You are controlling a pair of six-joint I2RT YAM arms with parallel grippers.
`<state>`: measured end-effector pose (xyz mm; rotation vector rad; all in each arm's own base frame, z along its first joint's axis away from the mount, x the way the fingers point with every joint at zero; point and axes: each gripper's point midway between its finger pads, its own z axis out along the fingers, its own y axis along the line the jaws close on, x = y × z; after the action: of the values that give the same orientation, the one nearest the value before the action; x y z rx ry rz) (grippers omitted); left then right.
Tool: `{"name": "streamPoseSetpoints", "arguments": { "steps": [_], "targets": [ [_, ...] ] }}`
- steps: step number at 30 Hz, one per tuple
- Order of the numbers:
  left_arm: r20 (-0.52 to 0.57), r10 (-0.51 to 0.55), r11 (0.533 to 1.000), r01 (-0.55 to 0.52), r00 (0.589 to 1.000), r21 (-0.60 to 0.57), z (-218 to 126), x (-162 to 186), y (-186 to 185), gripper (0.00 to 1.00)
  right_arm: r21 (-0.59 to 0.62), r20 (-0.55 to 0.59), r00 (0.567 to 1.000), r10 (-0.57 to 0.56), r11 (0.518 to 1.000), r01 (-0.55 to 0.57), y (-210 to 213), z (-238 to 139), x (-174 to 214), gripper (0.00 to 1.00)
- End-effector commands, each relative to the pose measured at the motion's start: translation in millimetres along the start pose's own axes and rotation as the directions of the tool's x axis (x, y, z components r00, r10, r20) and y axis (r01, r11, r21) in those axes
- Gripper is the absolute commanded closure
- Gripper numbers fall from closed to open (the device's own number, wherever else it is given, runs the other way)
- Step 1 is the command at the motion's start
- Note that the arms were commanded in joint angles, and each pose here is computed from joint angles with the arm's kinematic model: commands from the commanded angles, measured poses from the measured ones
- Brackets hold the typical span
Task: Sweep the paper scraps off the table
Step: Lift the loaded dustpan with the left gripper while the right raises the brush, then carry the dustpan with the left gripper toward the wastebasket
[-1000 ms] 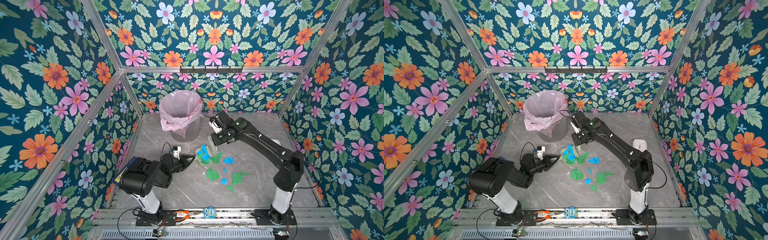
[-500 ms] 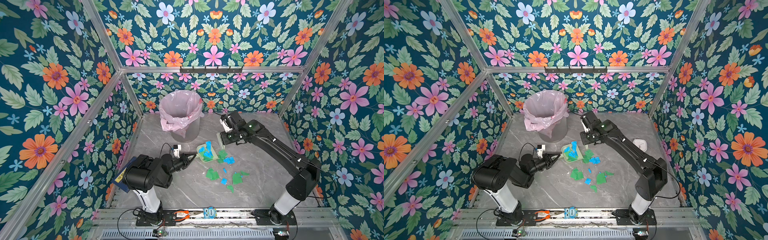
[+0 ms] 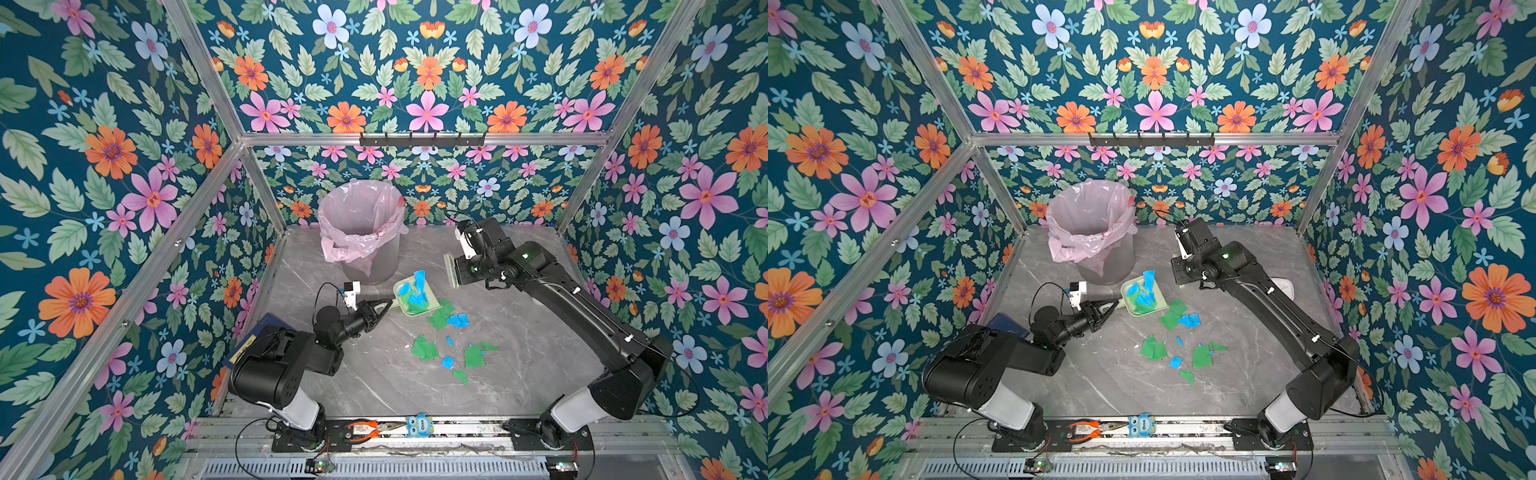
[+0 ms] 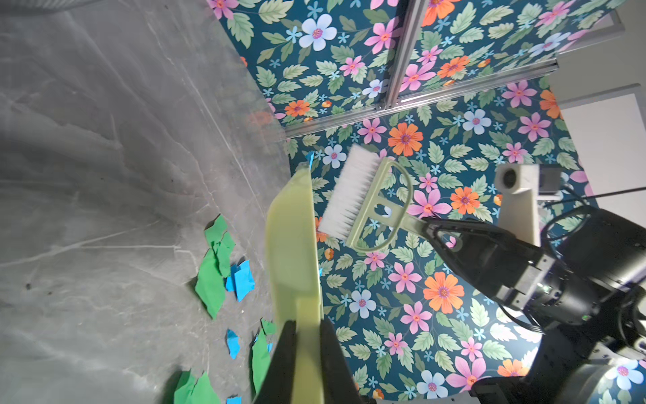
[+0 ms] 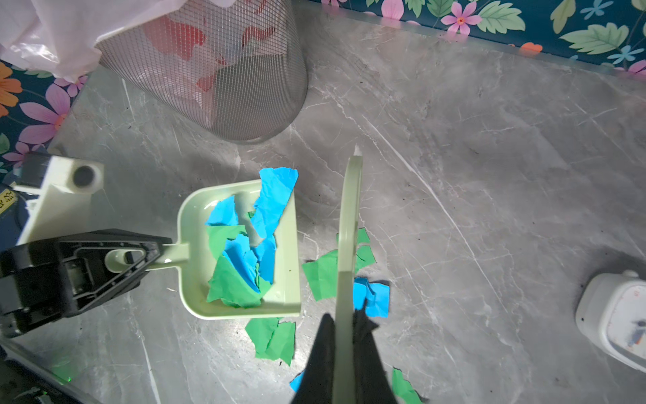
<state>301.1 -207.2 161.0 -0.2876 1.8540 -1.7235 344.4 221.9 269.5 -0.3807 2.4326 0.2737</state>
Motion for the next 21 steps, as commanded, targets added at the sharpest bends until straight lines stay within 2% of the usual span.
{"name": "streamPoseSetpoints", "arguments": {
  "steps": [1, 11, 21],
  "targets": [
    [-0.011, -0.005, 1.0, 0.005, 1.0, 0.006, 1, 0, -10, 1.0, 0.035, 0.012, 1.0, 0.019, 0.999, -0.019, -9, -1, 1, 1.0],
    [-0.001, 0.045, 0.995, -0.045, 0.999, -0.084, 0, -9, -30, 1.0, 0.073, 0.051, 0.997, 0.059, 0.995, -0.062, -27, -8, 4, 1.0],
    [0.027, 0.012, 0.999, -0.013, 1.0, 0.037, -4, -16, -74, 1.0, 0.08, 0.071, 0.996, 0.062, 0.995, -0.068, -31, -16, 5, 1.0]
  ]
}}
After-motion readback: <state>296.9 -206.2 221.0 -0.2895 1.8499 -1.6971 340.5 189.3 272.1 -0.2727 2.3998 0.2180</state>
